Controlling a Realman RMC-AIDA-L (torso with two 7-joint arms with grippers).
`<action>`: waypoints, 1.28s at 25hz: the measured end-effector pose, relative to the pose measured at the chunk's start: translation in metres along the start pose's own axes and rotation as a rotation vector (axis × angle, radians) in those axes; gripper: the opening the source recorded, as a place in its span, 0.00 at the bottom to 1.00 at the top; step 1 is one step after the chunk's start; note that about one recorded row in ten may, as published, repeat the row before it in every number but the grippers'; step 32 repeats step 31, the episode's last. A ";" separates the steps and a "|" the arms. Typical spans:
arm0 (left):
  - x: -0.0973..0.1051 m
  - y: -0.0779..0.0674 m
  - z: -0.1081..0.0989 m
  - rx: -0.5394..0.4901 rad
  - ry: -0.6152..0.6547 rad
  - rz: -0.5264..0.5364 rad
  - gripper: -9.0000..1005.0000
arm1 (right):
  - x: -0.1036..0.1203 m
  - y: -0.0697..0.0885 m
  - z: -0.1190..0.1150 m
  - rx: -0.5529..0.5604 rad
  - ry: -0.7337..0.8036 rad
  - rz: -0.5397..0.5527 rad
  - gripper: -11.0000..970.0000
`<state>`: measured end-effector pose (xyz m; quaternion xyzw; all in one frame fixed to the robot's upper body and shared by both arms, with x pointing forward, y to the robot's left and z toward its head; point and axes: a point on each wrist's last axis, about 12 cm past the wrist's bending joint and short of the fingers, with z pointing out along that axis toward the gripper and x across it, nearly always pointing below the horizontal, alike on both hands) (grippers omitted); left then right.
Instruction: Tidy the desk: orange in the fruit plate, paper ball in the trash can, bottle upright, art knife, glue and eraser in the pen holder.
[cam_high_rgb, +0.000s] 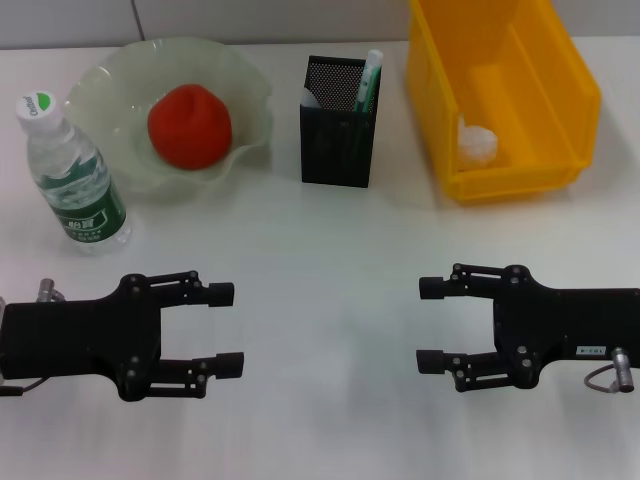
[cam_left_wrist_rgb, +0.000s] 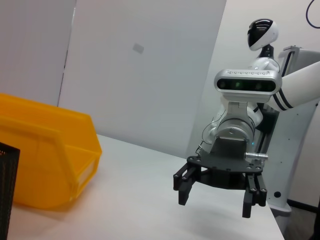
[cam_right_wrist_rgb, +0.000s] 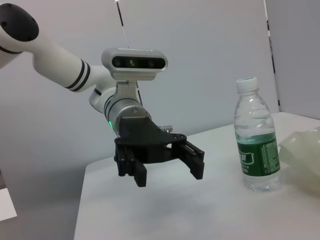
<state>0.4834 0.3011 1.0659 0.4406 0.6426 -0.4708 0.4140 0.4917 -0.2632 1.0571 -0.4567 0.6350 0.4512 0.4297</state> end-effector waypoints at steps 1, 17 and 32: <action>0.000 0.000 0.000 0.001 -0.001 0.000 0.79 | 0.000 0.000 0.000 0.000 0.000 0.000 0.84; 0.000 -0.002 -0.001 0.007 -0.006 -0.002 0.79 | 0.000 0.000 0.000 -0.002 0.000 -0.002 0.84; 0.001 -0.003 -0.002 0.007 -0.006 -0.004 0.79 | -0.001 0.000 0.000 -0.004 -0.002 -0.003 0.84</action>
